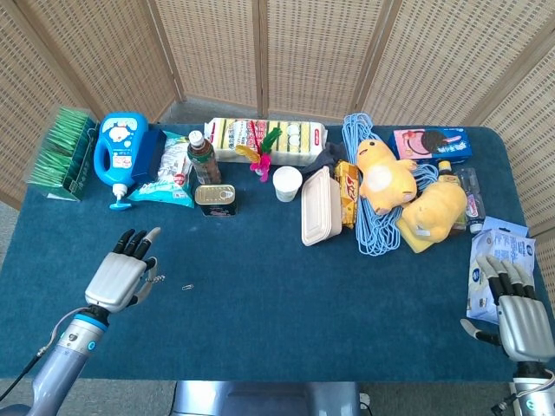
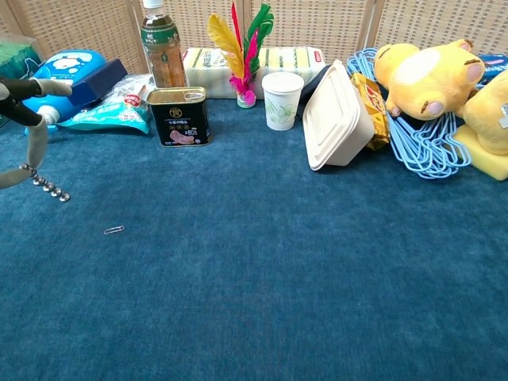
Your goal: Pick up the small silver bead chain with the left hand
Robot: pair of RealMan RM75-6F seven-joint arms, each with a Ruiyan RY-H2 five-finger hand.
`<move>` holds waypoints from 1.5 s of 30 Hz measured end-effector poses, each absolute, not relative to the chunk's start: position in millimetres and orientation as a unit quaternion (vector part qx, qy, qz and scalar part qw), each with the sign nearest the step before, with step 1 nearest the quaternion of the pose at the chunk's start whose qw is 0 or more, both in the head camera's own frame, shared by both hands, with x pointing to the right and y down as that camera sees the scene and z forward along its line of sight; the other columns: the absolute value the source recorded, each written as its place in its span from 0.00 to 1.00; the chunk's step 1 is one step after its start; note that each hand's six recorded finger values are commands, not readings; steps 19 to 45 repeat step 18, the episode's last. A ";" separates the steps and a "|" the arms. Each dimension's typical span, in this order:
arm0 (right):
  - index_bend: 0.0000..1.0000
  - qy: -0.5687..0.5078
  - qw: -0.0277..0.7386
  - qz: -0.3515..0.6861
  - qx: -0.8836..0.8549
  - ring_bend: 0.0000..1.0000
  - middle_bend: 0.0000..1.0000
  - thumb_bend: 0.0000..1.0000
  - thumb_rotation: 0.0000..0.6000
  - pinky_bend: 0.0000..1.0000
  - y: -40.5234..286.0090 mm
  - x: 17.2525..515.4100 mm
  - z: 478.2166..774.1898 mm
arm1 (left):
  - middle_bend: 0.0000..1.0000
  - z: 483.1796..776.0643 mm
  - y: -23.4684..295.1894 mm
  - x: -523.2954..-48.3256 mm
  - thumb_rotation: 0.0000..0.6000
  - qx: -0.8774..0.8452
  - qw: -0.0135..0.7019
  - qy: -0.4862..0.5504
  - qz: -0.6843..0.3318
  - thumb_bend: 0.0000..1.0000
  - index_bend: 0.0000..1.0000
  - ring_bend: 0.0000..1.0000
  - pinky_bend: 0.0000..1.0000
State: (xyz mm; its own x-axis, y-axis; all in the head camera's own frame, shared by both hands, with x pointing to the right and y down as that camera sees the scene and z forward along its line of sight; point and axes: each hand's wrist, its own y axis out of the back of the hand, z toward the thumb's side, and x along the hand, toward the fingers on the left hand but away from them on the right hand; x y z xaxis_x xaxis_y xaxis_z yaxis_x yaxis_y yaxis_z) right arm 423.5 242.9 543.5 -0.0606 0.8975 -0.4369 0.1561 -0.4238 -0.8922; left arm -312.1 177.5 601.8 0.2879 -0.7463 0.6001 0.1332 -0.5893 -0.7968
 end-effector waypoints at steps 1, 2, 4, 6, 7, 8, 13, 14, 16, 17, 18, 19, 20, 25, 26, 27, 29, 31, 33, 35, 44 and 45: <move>0.00 -0.433 0.317 0.585 -0.608 0.00 0.00 0.00 1.00 0.00 242.9 423.5 543.5 | 0.00 602.7 178.3 -311.0 1.00 -0.699 0.394 0.217 -0.555 0.69 0.53 0.00 0.00; 0.00 -0.433 0.317 0.585 -0.608 0.00 0.00 0.00 1.00 0.00 242.9 423.5 543.6 | 0.00 604.2 179.3 -309.7 1.00 -0.702 0.390 0.215 -0.556 0.69 0.53 0.00 0.00; 0.00 -0.433 0.317 0.586 -0.608 0.00 0.00 0.00 1.00 0.00 242.9 423.5 543.7 | 0.00 607.0 180.6 -307.6 1.00 -0.704 0.386 0.211 -0.557 0.69 0.53 0.00 0.00; 0.00 -0.433 0.317 0.586 -0.607 0.00 0.00 0.00 1.00 0.00 242.7 423.9 543.9 | 0.00 610.6 182.2 -304.0 1.00 -0.708 0.382 0.205 -0.558 0.69 0.53 0.00 0.00; 0.00 -0.433 0.316 0.586 -0.607 0.00 0.00 0.00 1.00 0.00 242.6 424.0 544.0 | 0.00 611.8 182.9 -302.3 1.00 -0.709 0.380 0.204 -0.557 0.69 0.53 0.00 0.00; 0.00 -0.434 0.316 0.586 -0.607 0.00 0.00 0.00 1.00 0.00 242.5 424.3 544.0 | 0.00 613.1 183.7 -300.0 1.00 -0.711 0.379 0.203 -0.556 0.69 0.53 0.00 0.00; 0.00 -0.435 0.315 0.586 -0.606 0.00 0.00 0.00 1.00 0.00 241.6 425.8 543.5 | 0.00 613.2 185.1 -293.7 1.00 -0.715 0.378 0.202 -0.552 0.69 0.53 0.00 0.00; 0.00 -0.435 0.315 0.586 -0.606 0.00 0.00 0.00 1.00 0.00 241.7 425.7 543.5 | 0.00 613.3 185.1 -293.2 1.00 -0.715 0.379 0.203 -0.552 0.69 0.53 0.00 0.00; 0.00 -0.435 0.315 0.586 -0.607 0.00 0.00 0.00 1.00 0.00 241.8 425.6 543.4 | 0.00 613.8 184.6 -292.8 1.00 -0.714 0.379 0.204 -0.552 0.69 0.53 0.00 0.00; 0.00 -0.435 0.315 0.586 -0.607 0.00 0.00 0.00 1.00 0.00 241.8 425.5 543.4 | 0.00 614.1 183.9 -293.1 1.00 -0.713 0.379 0.206 -0.553 0.69 0.53 0.00 0.00; 0.00 -0.435 0.315 0.586 -0.607 0.00 0.00 0.00 1.00 0.00 241.9 425.5 543.4 | 0.00 614.4 183.3 -293.2 1.00 -0.713 0.378 0.207 -0.554 0.69 0.53 0.00 0.00; 0.00 -0.435 0.315 0.586 -0.607 0.00 0.00 0.00 1.00 0.00 241.9 425.5 543.4 | 0.00 614.4 183.3 -293.2 1.00 -0.713 0.378 0.207 -0.554 0.69 0.53 0.00 0.00; 0.00 -0.435 0.315 0.586 -0.607 0.00 0.00 0.00 1.00 0.00 241.9 425.5 543.4 | 0.00 614.4 183.3 -293.2 1.00 -0.713 0.378 0.207 -0.554 0.69 0.53 0.00 0.00; 0.00 -0.435 0.315 0.586 -0.607 0.00 0.00 0.00 1.00 0.00 241.9 425.5 543.4 | 0.00 614.4 183.3 -293.2 1.00 -0.713 0.378 0.207 -0.554 0.69 0.53 0.00 0.00; 0.00 -0.435 0.315 0.586 -0.607 0.00 0.00 0.00 1.00 0.00 241.9 425.5 543.4 | 0.00 614.4 183.3 -293.2 1.00 -0.713 0.378 0.207 -0.554 0.69 0.53 0.00 0.00; 0.00 -0.435 0.315 0.586 -0.607 0.00 0.00 0.00 1.00 0.00 241.9 425.5 543.4 | 0.00 614.4 183.3 -293.2 1.00 -0.713 0.378 0.207 -0.554 0.69 0.53 0.00 0.00; 0.00 -0.435 0.315 0.586 -0.607 0.00 0.00 0.00 1.00 0.00 241.9 425.5 543.4 | 0.00 614.4 183.3 -293.2 1.00 -0.713 0.378 0.207 -0.554 0.69 0.53 0.00 0.00; 0.00 -0.435 0.315 0.586 -0.607 0.00 0.00 0.00 1.00 0.00 241.9 425.5 543.4 | 0.00 614.4 183.3 -293.2 1.00 -0.713 0.378 0.207 -0.554 0.69 0.53 0.00 0.00; 0.00 -0.435 0.315 0.586 -0.607 0.00 0.00 0.00 1.00 0.00 241.9 425.5 543.4 | 0.00 614.4 183.3 -293.2 1.00 -0.713 0.378 0.207 -0.554 0.69 0.53 0.00 0.00; 0.00 -0.435 0.315 0.586 -0.607 0.00 0.00 0.00 1.00 0.00 241.9 425.5 543.4 | 0.00 614.4 183.3 -293.2 1.00 -0.713 0.378 0.207 -0.554 0.69 0.53 0.00 0.00; 0.00 -0.435 0.315 0.586 -0.607 0.00 0.00 0.00 1.00 0.00 241.9 425.5 543.4 | 0.00 614.4 183.3 -293.2 1.00 -0.713 0.378 0.207 -0.554 0.69 0.53 0.00 0.00; 0.00 -0.435 0.315 0.586 -0.607 0.00 0.00 0.00 1.00 0.00 241.9 425.5 543.4 | 0.00 614.4 183.3 -293.2 1.00 -0.713 0.378 0.207 -0.554 0.69 0.53 0.00 0.00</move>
